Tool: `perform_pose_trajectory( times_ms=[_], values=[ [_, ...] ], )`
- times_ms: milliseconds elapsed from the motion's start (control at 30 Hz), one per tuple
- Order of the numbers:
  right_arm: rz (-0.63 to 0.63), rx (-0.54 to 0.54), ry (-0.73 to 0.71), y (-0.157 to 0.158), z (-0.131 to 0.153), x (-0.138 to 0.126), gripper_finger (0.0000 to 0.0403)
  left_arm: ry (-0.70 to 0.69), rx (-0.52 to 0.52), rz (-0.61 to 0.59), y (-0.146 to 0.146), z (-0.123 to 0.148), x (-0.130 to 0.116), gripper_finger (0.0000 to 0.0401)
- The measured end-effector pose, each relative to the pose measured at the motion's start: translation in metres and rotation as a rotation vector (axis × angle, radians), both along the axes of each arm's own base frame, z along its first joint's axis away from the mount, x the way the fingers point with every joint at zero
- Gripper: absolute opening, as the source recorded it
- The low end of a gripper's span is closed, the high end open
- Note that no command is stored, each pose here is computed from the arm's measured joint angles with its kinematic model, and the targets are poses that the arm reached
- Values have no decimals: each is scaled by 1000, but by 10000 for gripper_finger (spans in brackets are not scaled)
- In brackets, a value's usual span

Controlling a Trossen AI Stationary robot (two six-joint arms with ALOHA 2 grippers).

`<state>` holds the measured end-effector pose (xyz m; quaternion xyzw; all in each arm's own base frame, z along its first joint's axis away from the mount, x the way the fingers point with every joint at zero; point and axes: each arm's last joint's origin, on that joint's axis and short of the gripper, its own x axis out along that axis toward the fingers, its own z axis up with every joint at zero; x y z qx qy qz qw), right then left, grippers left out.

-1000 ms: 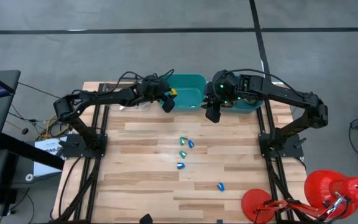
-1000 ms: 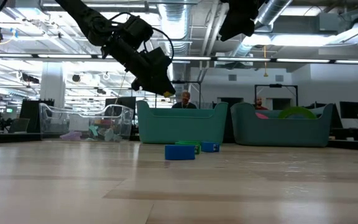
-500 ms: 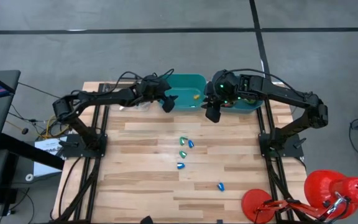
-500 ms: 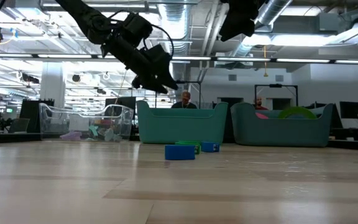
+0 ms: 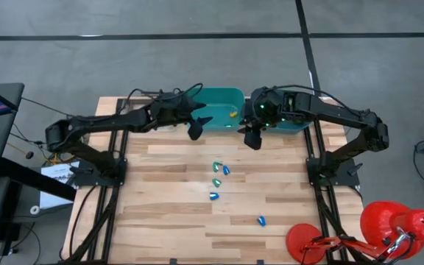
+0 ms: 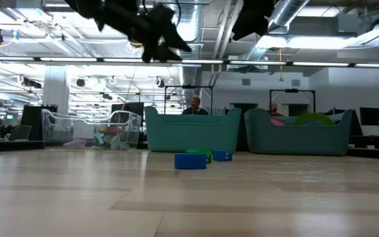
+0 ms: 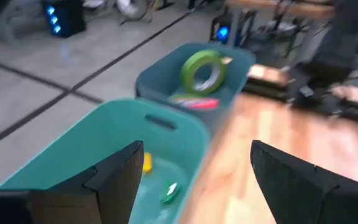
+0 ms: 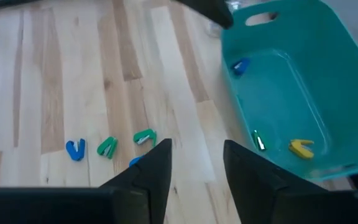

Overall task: Pick and place Stapler, Stapler remover, tape
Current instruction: Put the blue stapler into the green bin

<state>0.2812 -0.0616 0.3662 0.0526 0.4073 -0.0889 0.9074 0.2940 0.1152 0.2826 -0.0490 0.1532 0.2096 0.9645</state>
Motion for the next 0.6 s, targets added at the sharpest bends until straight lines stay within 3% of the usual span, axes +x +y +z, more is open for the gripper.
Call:
perform_pose_trajectory(
  times_ms=[400, 600],
  values=[
    [87, -17, 17, 16, -6, 3, 238, -118, 29, -133, -48, 41, -19, 285],
    [164, 53, 70, 19, -31, 3, 250, -153, 34, -168, -59, 50, -25, 285]
  ],
)
